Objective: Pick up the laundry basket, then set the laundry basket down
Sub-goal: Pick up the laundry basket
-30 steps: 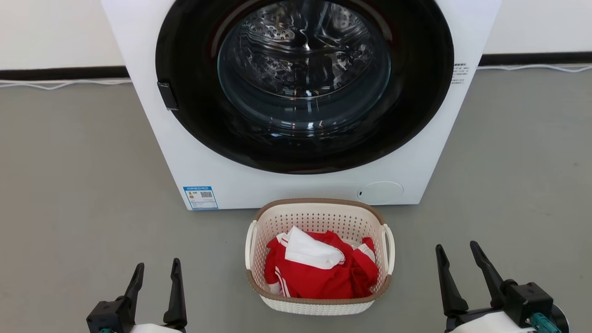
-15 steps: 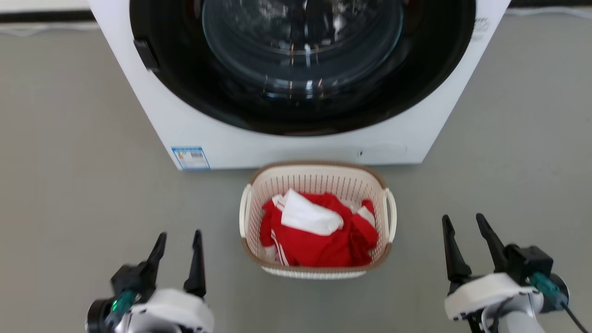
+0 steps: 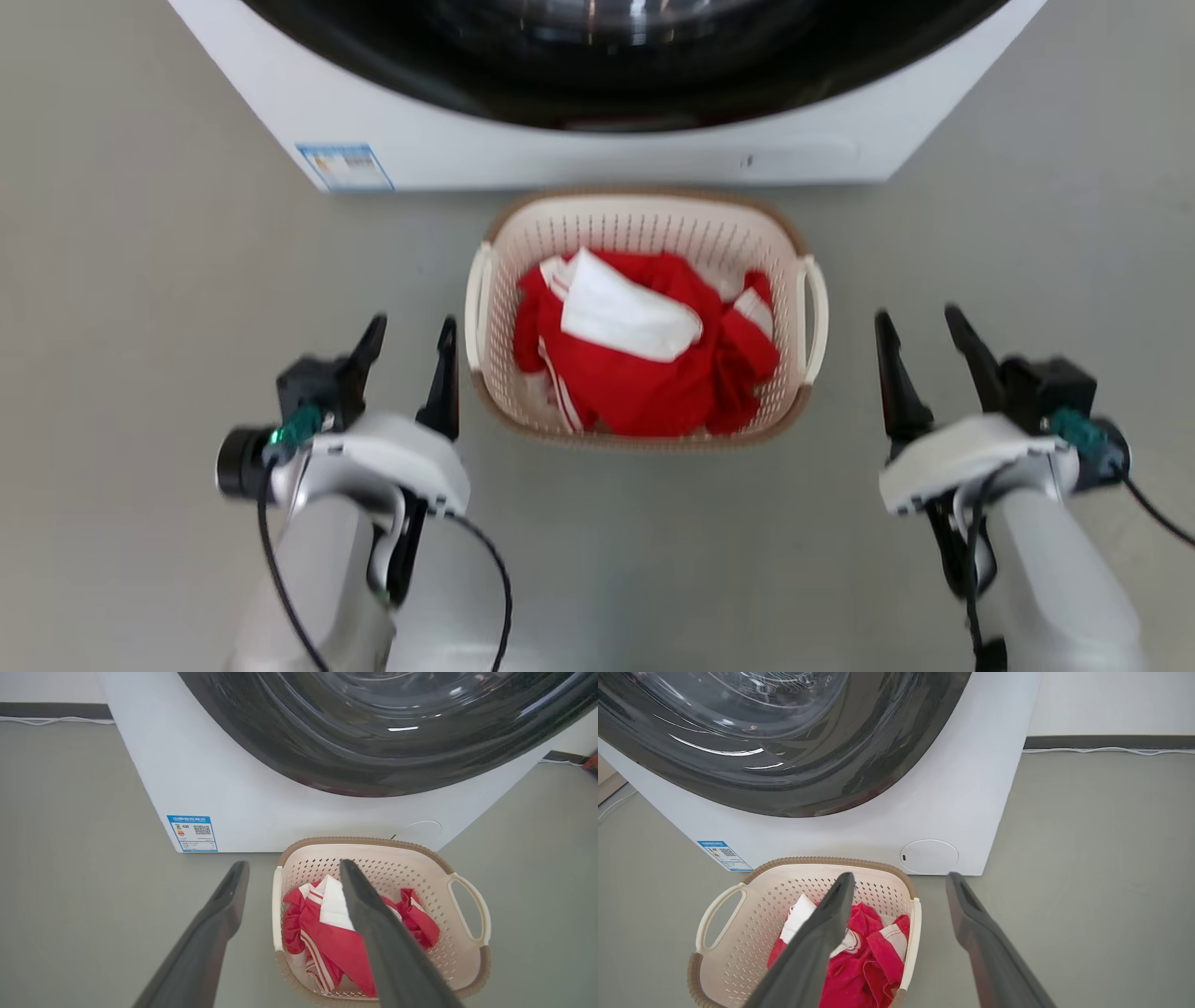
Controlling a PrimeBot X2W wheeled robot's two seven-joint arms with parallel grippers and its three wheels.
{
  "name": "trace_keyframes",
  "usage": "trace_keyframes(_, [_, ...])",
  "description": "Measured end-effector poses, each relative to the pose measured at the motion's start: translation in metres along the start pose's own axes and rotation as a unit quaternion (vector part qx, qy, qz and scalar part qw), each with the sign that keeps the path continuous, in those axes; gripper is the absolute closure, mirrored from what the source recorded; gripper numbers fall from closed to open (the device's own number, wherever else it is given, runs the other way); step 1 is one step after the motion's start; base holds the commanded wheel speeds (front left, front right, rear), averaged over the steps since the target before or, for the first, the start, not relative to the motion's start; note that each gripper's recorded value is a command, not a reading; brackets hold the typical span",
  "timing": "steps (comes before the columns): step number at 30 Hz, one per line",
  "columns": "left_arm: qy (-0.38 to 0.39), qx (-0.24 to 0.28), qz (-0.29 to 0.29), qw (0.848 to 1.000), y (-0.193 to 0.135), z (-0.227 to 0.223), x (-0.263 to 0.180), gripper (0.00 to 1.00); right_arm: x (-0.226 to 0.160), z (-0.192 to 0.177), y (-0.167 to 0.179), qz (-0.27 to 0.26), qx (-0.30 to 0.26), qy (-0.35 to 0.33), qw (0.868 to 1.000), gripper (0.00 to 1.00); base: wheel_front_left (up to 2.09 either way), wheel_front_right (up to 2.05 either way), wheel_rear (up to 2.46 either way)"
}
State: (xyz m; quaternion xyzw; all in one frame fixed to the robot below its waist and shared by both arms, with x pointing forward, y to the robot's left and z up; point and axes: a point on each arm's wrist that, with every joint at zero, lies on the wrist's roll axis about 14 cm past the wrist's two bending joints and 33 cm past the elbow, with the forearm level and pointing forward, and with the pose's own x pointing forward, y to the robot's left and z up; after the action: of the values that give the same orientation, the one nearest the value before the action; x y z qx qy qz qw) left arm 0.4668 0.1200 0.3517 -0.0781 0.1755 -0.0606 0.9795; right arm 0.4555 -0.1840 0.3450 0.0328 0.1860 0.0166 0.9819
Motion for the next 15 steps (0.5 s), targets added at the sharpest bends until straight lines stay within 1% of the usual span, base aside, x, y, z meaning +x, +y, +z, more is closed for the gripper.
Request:
trace_keyframes(5, [0.029, 0.003, -0.008, 1.0, -0.001, -0.021, 0.028, 0.0, 0.025, -0.017, 0.005, 0.01, -0.002, 0.02, 1.0, 0.0, 0.0, 0.0, 0.0])
trace_keyframes(15, [0.078, 0.011, -0.024, 0.997, -0.006, -0.059, 0.07, 0.0, 0.057, -0.053, 0.002, 0.008, 0.001, 0.06, 0.998, 0.0, 0.0, 0.0, 0.0])
